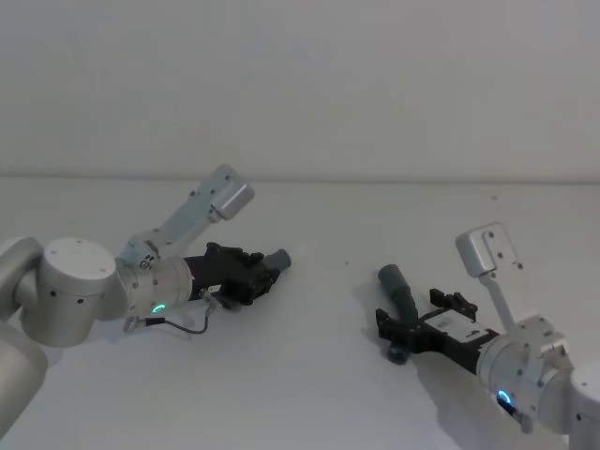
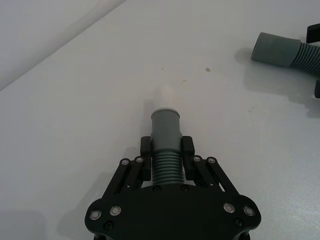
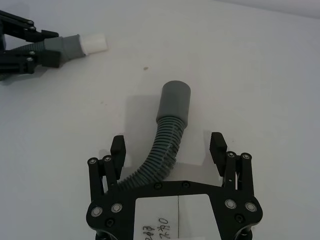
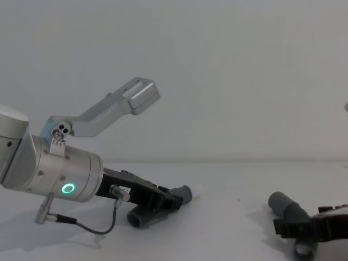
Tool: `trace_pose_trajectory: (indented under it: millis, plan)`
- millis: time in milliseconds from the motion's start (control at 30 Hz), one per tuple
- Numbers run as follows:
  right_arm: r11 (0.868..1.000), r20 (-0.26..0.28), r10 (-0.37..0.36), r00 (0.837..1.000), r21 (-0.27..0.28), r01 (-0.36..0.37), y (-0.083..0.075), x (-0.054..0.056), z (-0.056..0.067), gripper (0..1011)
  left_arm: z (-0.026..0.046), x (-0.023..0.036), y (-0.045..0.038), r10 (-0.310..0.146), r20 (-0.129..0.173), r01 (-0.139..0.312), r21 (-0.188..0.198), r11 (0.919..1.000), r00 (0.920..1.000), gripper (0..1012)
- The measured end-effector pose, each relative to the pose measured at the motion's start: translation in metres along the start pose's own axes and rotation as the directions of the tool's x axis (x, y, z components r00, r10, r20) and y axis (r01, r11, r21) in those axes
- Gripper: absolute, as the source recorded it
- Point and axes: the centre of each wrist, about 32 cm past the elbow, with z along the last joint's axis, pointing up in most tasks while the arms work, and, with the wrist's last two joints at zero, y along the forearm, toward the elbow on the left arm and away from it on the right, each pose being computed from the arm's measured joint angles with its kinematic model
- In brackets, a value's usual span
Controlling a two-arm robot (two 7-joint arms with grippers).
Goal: Use both hands to pick up one end of the pipe from the table, align the ends, and insert them.
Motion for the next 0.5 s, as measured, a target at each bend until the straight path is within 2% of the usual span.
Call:
trace_pose_trajectory:
  millis: [400,500]
  plan:
    - [1.0,-0.017,-0.014,1.0,-0.009,0.014,0.0039,0.0004,0.0019,1001,0.0,0.0,0.0,0.0,0.0,0.0,0.0,1.0,1.0,347]
    - [1.0,-0.018,-0.016,1.0,-0.011,0.016,0.0043,0.0005,0.0022,971,0.0,0.0,0.0,0.0,0.0,0.0,0.0,1.0,1.0,347]
